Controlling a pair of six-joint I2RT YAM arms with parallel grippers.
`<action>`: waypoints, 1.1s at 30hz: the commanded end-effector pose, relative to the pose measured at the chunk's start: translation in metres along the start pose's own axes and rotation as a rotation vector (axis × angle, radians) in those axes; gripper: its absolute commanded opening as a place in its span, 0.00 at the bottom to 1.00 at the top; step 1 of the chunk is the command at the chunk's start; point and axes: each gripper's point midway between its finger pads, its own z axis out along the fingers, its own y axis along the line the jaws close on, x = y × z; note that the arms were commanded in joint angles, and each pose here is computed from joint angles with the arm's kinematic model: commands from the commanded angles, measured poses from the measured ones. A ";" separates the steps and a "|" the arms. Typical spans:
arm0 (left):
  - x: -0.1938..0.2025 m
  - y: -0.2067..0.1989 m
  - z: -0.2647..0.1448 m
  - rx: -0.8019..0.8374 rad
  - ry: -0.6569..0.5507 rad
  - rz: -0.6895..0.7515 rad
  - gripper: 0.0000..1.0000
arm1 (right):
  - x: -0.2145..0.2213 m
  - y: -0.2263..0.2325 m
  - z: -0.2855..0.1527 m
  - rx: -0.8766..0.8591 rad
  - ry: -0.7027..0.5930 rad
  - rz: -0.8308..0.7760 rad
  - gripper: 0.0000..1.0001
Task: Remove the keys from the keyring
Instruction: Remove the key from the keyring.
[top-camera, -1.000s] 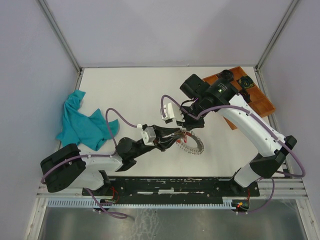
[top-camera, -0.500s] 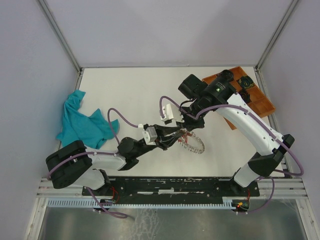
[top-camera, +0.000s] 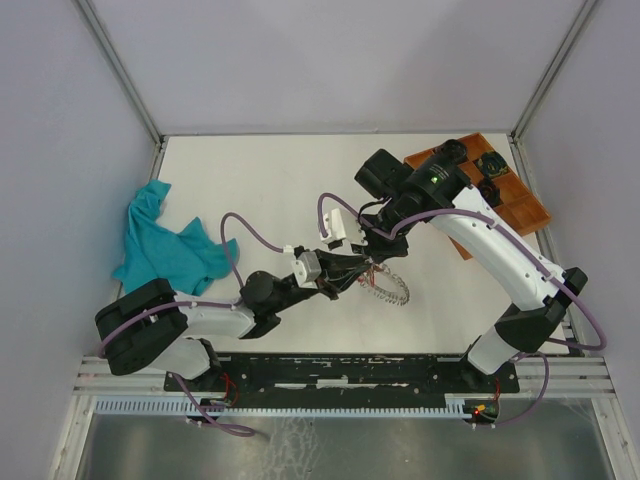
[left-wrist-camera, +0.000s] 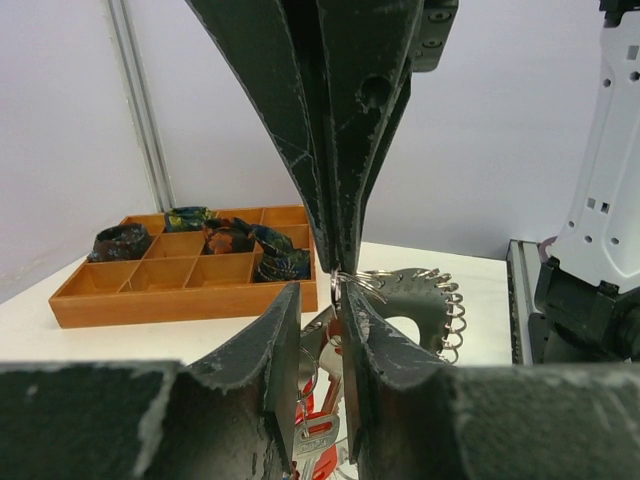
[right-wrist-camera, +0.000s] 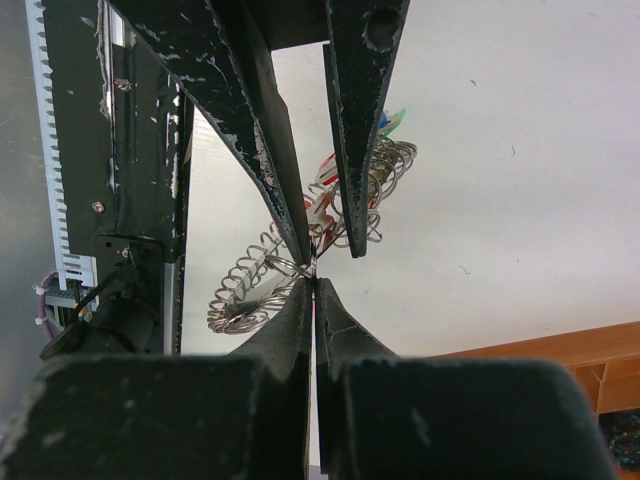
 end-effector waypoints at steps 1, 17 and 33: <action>-0.010 -0.003 0.010 0.035 -0.024 0.065 0.28 | -0.015 -0.002 -0.009 0.026 -0.059 -0.034 0.01; -0.018 -0.007 0.010 0.054 -0.038 0.058 0.03 | -0.018 0.003 -0.009 0.023 -0.081 -0.030 0.01; -0.056 -0.005 -0.011 0.014 -0.161 0.053 0.03 | -0.036 0.001 -0.052 0.027 -0.582 0.132 0.48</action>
